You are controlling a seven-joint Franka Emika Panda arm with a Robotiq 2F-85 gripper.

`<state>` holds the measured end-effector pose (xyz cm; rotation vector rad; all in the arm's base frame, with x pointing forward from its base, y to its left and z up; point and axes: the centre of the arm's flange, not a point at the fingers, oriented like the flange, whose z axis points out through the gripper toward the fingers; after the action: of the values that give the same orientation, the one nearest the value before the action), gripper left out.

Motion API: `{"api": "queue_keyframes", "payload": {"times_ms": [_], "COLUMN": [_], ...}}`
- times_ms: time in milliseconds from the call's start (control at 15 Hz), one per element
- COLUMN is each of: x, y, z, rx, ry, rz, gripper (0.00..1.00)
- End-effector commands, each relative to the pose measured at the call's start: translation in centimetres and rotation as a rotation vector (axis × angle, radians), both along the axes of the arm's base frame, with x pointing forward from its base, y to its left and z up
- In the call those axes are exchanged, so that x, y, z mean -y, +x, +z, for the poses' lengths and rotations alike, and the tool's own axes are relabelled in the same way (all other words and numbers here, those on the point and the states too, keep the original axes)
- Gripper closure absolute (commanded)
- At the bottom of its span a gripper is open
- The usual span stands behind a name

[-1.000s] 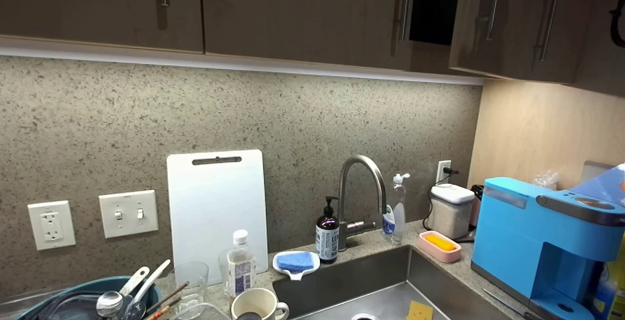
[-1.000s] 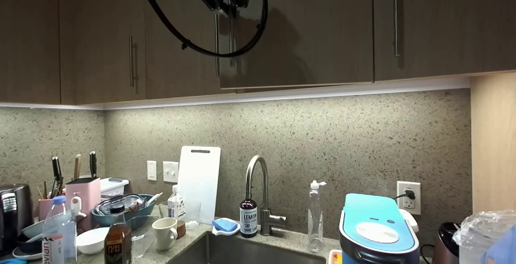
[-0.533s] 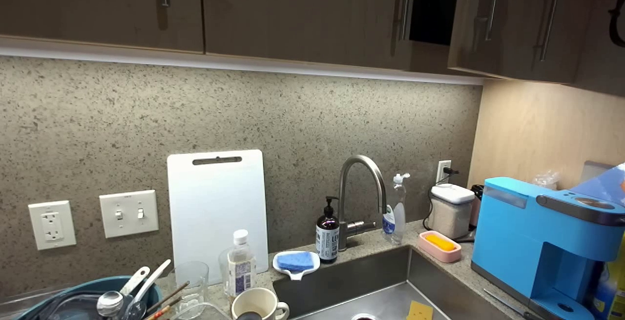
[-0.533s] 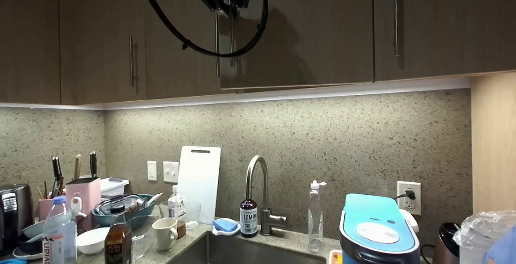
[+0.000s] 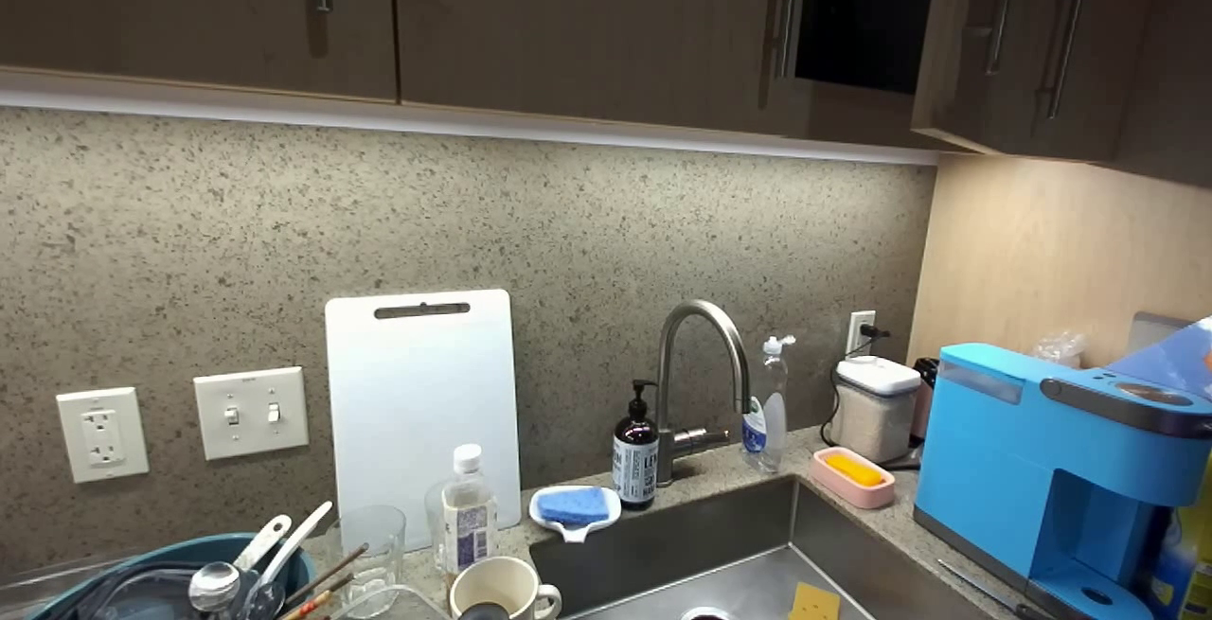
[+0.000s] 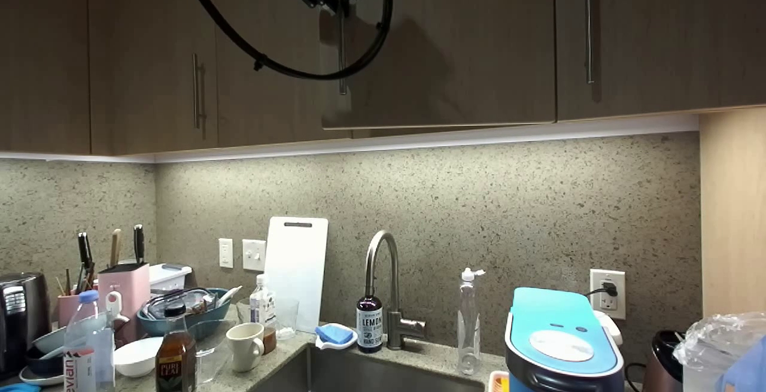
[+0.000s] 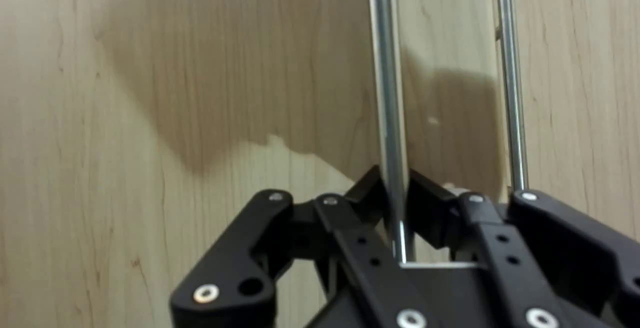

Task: Open the top right cabinet door

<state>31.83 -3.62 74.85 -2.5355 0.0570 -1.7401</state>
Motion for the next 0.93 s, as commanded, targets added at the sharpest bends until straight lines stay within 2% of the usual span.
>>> {"api": "queue_keyframes", "payload": {"times_ms": [0, 67, 133, 533, 600, 867], "x": [3.2, 3.2, 0.7, 1.0, 1.2, 2.7], "y": [-4.4, -4.2, -2.1, -3.1, -3.1, -4.6], "z": [-0.6, -0.6, -0.3, -0.5, -0.7, -0.8], "rx": [0.042, 0.045, 0.019, 0.029, 0.029, 0.078], "ry": [0.011, 0.022, 0.018, 0.028, 0.021, 0.028], "rz": [-0.110, -0.111, -0.031, -0.046, -0.055, -0.109], "gripper": [0.97, 0.98, 0.91, 0.91, 0.98, 0.98]}}
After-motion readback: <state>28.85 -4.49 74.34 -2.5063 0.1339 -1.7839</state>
